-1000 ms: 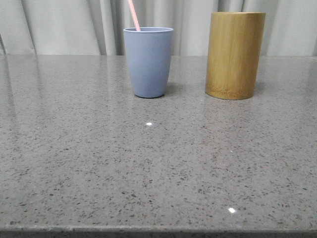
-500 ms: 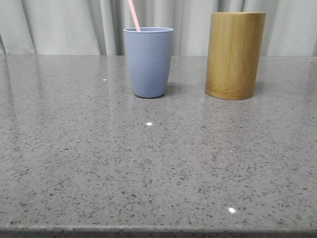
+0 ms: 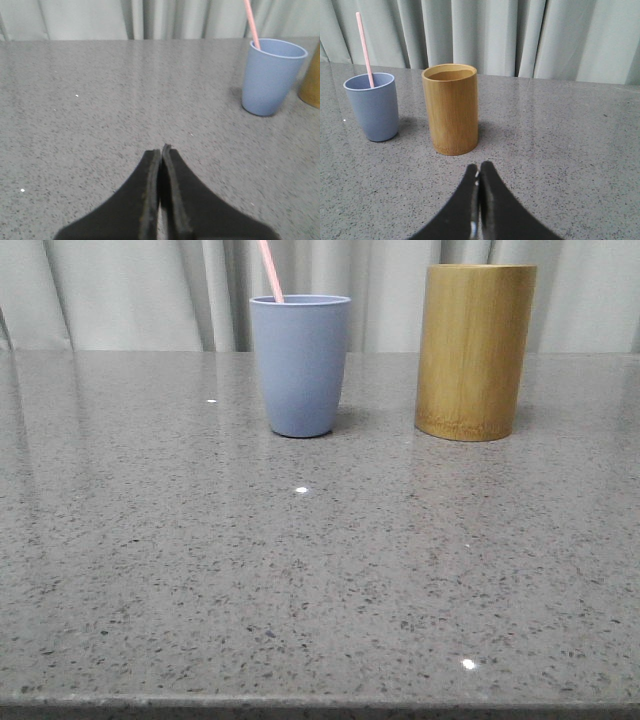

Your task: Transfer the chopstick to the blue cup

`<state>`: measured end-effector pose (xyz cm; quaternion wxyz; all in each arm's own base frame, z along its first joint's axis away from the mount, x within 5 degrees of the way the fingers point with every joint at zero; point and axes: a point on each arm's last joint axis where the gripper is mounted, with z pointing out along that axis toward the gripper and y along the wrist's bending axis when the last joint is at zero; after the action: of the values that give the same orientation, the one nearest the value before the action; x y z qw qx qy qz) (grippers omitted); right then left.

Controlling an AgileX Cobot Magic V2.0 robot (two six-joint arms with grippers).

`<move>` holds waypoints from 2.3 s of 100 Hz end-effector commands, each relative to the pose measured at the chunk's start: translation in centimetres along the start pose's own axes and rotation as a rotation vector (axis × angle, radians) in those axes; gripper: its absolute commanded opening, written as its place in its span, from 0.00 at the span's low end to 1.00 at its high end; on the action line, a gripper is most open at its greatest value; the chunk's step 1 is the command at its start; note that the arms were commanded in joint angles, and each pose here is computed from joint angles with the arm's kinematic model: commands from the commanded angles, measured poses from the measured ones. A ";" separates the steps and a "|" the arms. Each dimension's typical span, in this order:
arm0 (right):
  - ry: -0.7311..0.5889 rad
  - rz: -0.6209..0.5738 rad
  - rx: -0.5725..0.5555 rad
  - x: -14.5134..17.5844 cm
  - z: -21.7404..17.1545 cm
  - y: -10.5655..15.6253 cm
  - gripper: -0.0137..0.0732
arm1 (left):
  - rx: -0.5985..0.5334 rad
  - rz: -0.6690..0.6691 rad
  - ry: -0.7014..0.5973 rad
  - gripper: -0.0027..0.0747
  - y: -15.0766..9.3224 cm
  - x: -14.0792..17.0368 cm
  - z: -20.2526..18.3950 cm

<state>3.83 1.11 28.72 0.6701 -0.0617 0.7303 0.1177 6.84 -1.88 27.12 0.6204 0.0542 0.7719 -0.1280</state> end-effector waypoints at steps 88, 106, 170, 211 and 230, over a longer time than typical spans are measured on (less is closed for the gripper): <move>-0.091 -0.004 0.000 -1.4 -0.2 0.1 0.04 | -0.181 0.014 -0.259 0.01 2.0 6.7 -0.5; -0.095 -0.004 0.000 -1.4 -0.2 0.1 0.04 | -0.182 0.016 -0.255 0.01 2.0 6.8 -0.5; -0.095 -0.004 0.000 -1.4 -0.2 0.1 0.04 | -0.182 0.016 -0.255 0.01 2.0 6.8 -0.5; -0.077 -0.003 0.005 -0.6 0.2 0.0 0.04 | -0.182 0.016 -0.255 0.01 2.0 6.8 -0.5; -0.111 -0.002 0.039 1.1 1.2 -0.4 0.04 | -0.182 0.016 -0.255 0.01 2.0 6.8 -0.5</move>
<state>4.62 1.18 26.62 0.6641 -0.0535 0.7377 0.1093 5.59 -0.38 19.79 0.6801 -0.0083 0.7312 -0.0520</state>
